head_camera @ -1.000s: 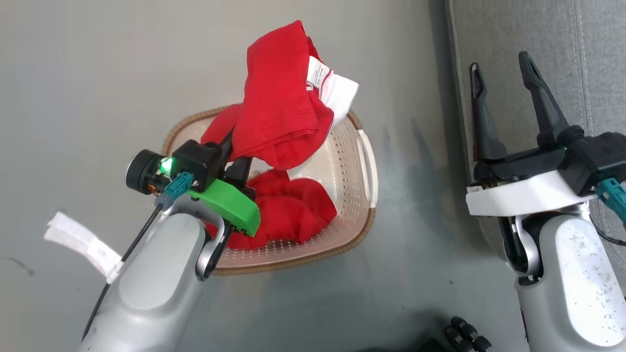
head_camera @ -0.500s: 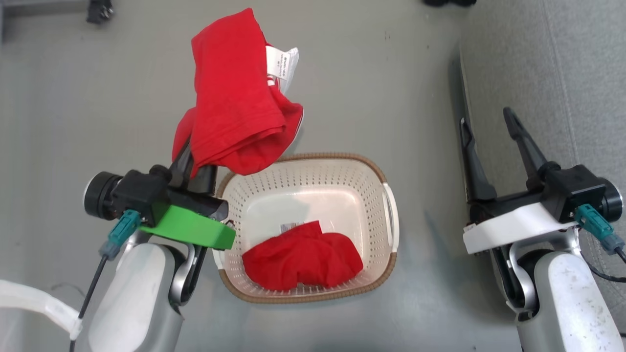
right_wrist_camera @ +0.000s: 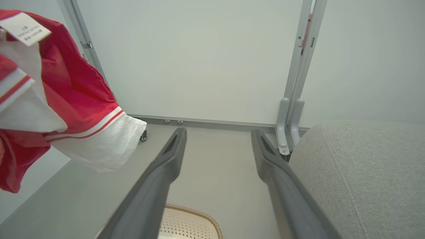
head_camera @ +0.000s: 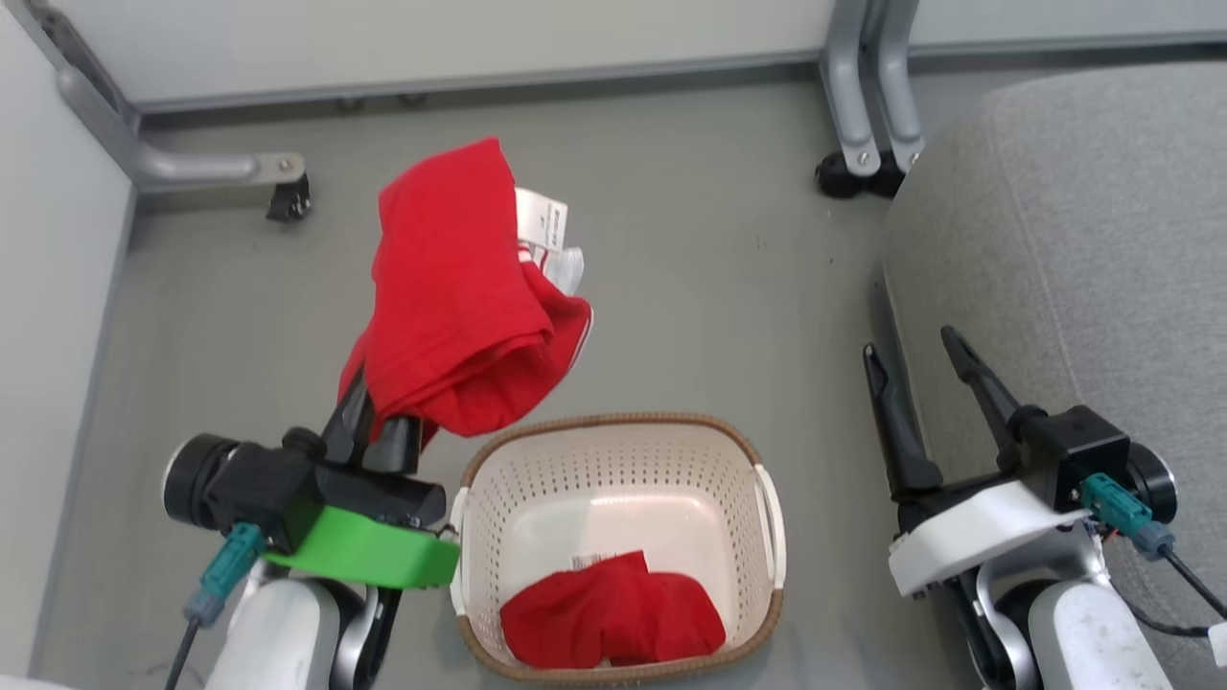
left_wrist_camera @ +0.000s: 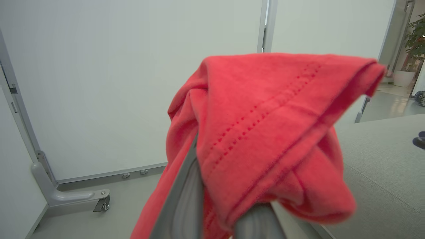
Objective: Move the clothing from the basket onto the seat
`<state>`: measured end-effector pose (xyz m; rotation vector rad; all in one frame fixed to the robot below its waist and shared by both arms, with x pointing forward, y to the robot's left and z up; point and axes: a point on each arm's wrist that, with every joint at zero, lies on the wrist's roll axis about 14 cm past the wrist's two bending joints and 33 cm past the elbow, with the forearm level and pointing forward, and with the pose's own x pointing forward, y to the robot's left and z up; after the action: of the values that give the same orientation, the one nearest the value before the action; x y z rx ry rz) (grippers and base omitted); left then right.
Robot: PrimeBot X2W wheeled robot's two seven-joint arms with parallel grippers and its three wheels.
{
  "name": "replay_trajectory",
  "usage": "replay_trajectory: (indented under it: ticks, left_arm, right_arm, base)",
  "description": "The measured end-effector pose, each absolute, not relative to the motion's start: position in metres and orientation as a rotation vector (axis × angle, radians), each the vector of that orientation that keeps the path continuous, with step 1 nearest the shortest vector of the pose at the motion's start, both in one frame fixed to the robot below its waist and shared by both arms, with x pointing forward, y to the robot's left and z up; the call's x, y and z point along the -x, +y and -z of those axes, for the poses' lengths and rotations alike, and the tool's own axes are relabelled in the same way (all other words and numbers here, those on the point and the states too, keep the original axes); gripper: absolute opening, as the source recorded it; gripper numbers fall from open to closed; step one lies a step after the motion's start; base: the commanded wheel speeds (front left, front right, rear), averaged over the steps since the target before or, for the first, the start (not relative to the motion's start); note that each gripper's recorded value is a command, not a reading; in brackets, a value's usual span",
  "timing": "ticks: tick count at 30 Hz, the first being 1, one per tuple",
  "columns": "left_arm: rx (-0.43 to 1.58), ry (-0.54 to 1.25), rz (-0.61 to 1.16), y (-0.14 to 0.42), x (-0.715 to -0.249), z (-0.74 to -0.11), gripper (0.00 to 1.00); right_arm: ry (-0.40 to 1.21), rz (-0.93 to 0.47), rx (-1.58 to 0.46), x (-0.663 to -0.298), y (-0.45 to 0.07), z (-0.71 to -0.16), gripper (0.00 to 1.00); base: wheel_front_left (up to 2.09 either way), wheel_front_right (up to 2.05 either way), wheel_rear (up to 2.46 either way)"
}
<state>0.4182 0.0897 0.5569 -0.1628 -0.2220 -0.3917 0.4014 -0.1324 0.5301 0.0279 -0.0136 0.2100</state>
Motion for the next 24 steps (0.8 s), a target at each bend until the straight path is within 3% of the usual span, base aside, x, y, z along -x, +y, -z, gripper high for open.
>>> replay_trajectory:
  ticks: [11,24]
  left_arm:
    - [0.152,-0.293,0.415,0.085,-0.374,-0.583,0.0]
    - [0.155,-0.36,0.417,0.082,-0.362,-0.605,0.0]
  right_arm:
    - [-0.063,-0.223,-0.045,-0.362,-0.128,-0.555,1.0]
    - [-0.078,-0.208,-0.057,-0.349,-0.133,-0.561,1.0]
  base:
    - [0.0,0.0,0.0]
    - [0.0,0.0,0.0]
